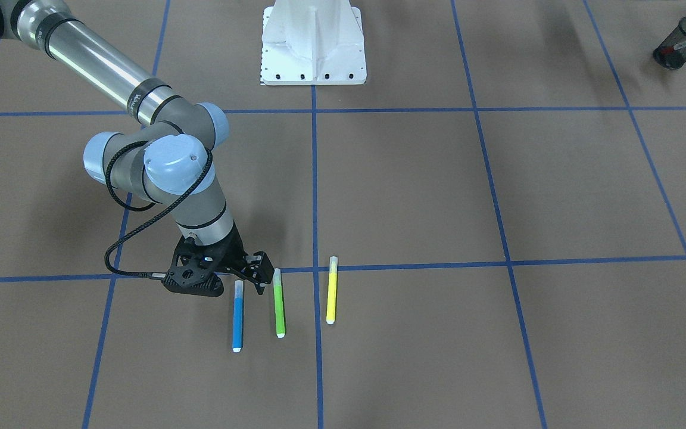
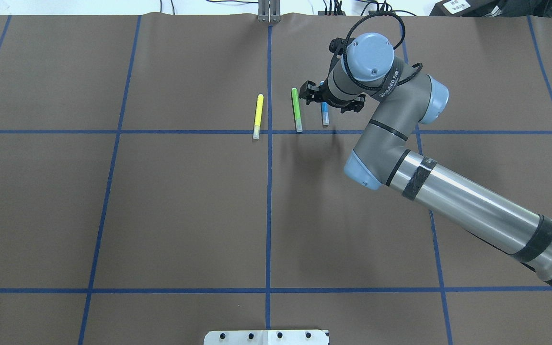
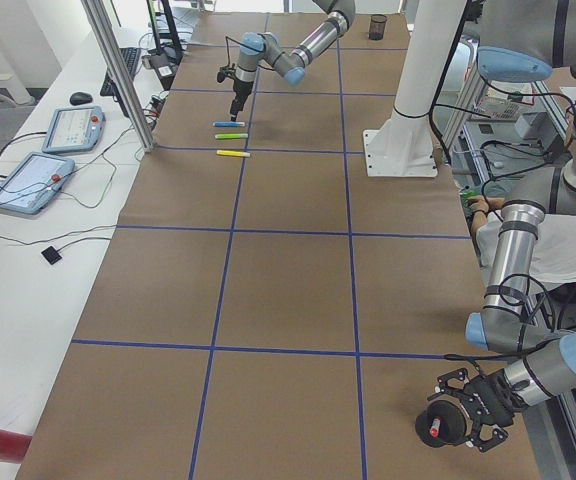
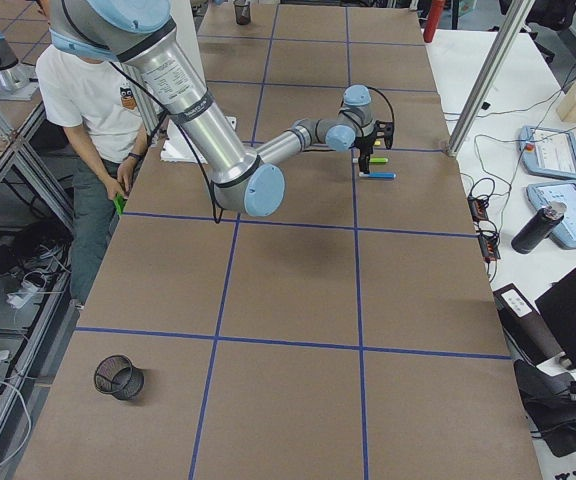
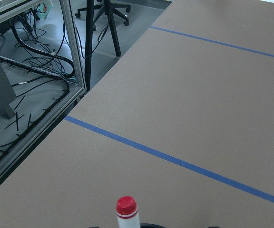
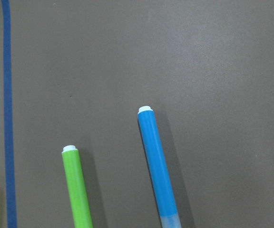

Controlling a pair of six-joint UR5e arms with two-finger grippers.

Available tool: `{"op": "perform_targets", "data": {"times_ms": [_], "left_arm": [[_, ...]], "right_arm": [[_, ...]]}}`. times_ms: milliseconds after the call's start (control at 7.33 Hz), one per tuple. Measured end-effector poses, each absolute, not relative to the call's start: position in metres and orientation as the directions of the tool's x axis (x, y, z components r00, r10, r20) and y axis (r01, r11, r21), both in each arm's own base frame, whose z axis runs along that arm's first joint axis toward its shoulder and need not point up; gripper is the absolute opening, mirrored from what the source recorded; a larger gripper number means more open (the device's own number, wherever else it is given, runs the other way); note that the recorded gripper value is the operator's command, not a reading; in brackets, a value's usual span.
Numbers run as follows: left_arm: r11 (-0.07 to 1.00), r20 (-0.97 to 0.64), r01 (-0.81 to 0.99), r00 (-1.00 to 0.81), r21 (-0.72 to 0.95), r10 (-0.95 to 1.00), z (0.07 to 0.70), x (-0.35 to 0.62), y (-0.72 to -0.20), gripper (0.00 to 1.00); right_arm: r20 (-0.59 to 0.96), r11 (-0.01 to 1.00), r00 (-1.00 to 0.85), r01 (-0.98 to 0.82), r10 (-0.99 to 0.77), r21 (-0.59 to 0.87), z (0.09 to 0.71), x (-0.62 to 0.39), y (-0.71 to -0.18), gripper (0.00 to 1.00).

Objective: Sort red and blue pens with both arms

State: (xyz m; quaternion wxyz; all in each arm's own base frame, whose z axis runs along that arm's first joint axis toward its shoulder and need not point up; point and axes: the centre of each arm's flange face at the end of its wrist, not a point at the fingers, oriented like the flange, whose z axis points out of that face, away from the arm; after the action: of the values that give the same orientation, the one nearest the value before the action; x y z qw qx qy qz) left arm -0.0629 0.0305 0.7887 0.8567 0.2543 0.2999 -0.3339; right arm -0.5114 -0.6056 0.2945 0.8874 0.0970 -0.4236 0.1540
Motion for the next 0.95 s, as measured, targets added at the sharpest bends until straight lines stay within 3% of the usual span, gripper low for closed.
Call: {"op": "perform_targets", "data": {"times_ms": [409, 955], "left_arm": [[0.662, -0.671, 0.7, 0.629, 0.269, -0.393, 0.762, -0.148, -0.033, 1.0], [0.796, -0.68, 0.557, 0.68, 0.235, -0.275, 0.706, -0.263, -0.202, 1.0]], "right_arm": [[0.78, 0.933, 0.594, -0.357, 0.196, 0.037, 0.297, -0.511, -0.605, 0.99], [0.773, 0.936, 0.602, -0.351, 0.201, 0.031, 0.298, -0.517, -0.61, 0.97]]}}
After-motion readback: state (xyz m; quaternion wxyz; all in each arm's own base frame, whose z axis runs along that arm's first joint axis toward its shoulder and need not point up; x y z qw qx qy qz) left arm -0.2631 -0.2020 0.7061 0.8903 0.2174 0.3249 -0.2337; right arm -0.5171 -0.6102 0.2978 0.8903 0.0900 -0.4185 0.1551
